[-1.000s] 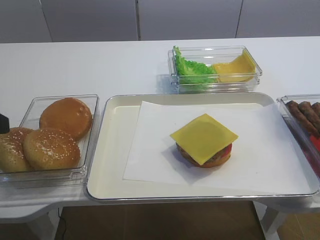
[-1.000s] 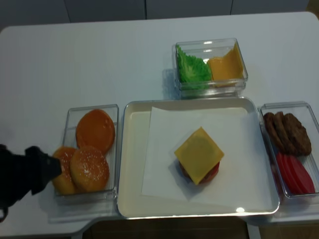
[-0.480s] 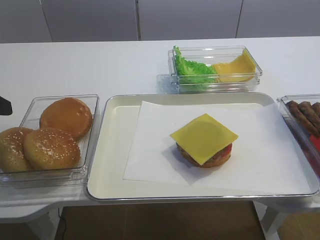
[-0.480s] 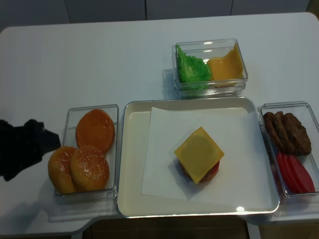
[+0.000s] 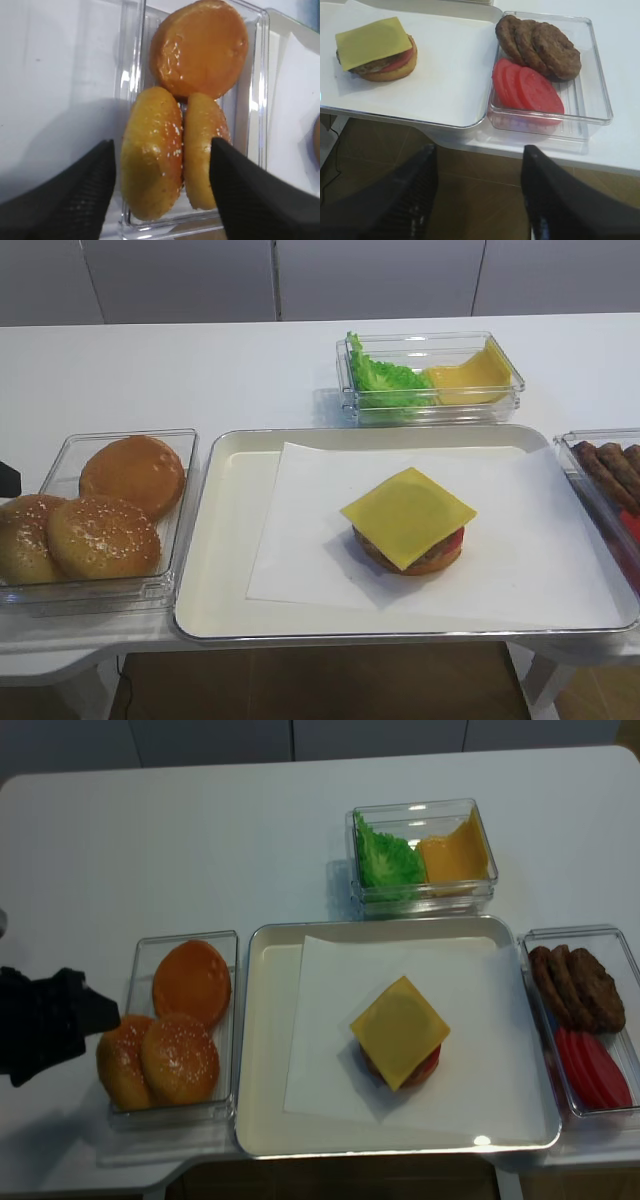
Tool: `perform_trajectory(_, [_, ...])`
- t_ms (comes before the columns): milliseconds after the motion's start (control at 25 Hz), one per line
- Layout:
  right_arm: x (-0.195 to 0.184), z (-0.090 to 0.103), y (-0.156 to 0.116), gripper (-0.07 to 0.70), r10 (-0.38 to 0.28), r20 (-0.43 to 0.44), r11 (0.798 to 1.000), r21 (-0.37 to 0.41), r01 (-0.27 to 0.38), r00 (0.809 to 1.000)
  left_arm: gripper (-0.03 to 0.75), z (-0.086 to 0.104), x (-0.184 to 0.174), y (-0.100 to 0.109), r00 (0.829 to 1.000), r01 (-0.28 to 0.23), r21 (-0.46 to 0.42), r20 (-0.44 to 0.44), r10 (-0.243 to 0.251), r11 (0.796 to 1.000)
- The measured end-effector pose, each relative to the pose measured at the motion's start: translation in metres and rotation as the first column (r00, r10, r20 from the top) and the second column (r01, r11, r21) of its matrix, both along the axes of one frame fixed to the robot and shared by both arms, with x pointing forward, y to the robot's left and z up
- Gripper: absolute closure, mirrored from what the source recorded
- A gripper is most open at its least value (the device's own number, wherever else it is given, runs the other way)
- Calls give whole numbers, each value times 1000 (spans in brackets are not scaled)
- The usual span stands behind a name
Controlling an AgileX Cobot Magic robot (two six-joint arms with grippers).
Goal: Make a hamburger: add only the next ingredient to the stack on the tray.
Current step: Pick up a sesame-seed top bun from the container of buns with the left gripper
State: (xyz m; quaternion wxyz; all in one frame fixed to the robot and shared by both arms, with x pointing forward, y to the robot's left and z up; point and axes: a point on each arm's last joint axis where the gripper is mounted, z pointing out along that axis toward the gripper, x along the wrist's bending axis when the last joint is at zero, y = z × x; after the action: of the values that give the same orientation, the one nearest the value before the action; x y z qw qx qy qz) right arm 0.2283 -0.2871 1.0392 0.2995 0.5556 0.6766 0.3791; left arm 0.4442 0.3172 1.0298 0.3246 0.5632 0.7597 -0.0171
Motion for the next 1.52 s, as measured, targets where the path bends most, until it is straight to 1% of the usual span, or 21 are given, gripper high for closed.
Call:
perform_trajectory(80, [0,0,0,227,0,0,1000,0,0,1000,274,-4,1,0,999,26,-6,-26,-26,1000])
perform_trajectory(280, [0,0,0,227,0,0,1000,0,0,1000,274,-18,6,1,994,65,-18,-90,-67,998])
perform_trajectory(520, [0,0,0,227,0,0,1000,0,0,1000,290,-25,9,2,990,85,-23,-115,-87,996])
perform_trajectory(640, [0,0,0,227,0,0,1000,0,0,1000,330,-25,10,2,989,86,-25,-118,-88,996])
perform_trajectory(800, [0,0,0,227,0,0,1000,0,0,1000,414,-24,9,1,988,94,-34,-120,-97,995])
perform_trajectory(960, [0,0,0,227,1,0,1000,1,-1,1000,477,-22,8,-1,985,128,-52,-113,-133,990])
perform_trajectory(1080, [0,0,0,227,-1,-1,1000,5,1,1000,480,-22,8,-2,980,165,-55,-103,-170,985])
perform_trajectory(1280, [0,0,0,227,-3,-2,1000,8,3,1000,491,-21,8,-3,979,176,-60,-92,-181,983])
perform_trajectory(1440, [0,0,0,227,-3,-2,1000,8,3,1000,496,-21,8,-4,977,197,-60,-74,-201,979])
perform_trajectory(1520, [0,0,0,227,-2,-1,1000,6,2,1000,534,-19,9,-6,977,200,-80,-57,-205,977])
